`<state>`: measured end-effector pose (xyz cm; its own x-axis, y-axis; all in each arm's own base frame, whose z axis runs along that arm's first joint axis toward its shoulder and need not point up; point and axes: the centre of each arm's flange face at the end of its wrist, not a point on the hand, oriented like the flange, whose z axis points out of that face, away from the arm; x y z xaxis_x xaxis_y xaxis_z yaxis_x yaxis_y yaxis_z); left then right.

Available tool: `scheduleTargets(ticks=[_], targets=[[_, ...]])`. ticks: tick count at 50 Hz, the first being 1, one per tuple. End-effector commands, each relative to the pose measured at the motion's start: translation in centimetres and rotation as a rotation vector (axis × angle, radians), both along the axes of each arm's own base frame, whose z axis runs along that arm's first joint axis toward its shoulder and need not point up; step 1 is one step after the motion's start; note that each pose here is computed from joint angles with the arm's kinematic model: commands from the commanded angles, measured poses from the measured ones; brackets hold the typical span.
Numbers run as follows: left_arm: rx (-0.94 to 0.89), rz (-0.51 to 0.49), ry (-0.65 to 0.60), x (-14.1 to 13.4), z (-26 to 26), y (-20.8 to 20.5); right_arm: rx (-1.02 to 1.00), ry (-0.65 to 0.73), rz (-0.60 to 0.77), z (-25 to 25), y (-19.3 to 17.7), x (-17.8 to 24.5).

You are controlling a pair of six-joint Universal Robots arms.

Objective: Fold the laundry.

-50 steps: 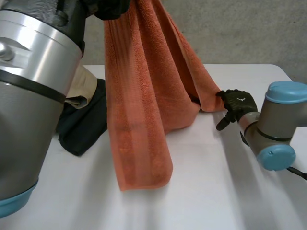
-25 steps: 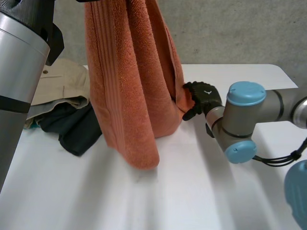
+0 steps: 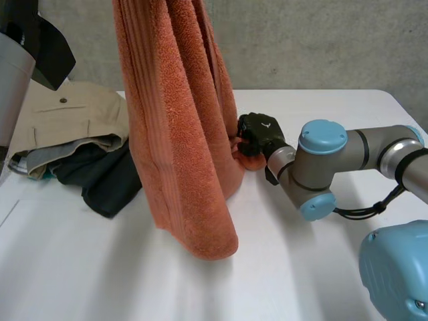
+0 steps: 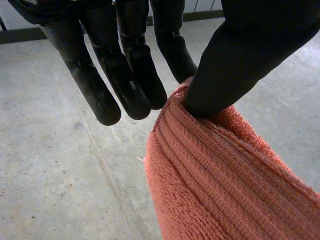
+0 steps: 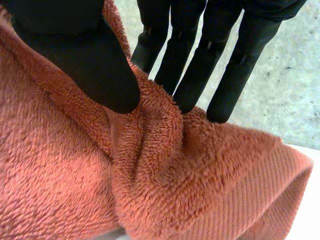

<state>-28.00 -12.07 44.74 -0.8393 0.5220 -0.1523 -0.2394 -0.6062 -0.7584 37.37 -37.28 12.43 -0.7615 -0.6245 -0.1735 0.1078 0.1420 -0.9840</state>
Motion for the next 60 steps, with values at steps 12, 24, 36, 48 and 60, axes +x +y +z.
scheduleTargets(ticks=[12, 24, 36, 48, 60], targets=[[0.158, 0.302, -0.121, 4.0, -5.9, -10.4, -0.381, 0.493, -0.137, 20.4, 2.3, -14.5], [0.519, 0.271, -0.438, 2.1, -20.1, -16.4, -0.201, 0.880, -0.088, 19.6, 5.3, -19.9], [0.253, 0.383, -0.510, -0.9, -16.7, -23.8, -0.388, 0.850, -0.290, 18.9, -1.5, -20.3], [-0.455, 0.534, -0.030, -0.4, 0.2, -25.7, -1.066, 0.370, -0.665, 31.4, -4.7, -20.3], [-0.115, 0.483, -0.266, -0.6, -11.0, -27.1, -0.909, 0.445, -0.518, 25.4, -5.9, -19.6]])
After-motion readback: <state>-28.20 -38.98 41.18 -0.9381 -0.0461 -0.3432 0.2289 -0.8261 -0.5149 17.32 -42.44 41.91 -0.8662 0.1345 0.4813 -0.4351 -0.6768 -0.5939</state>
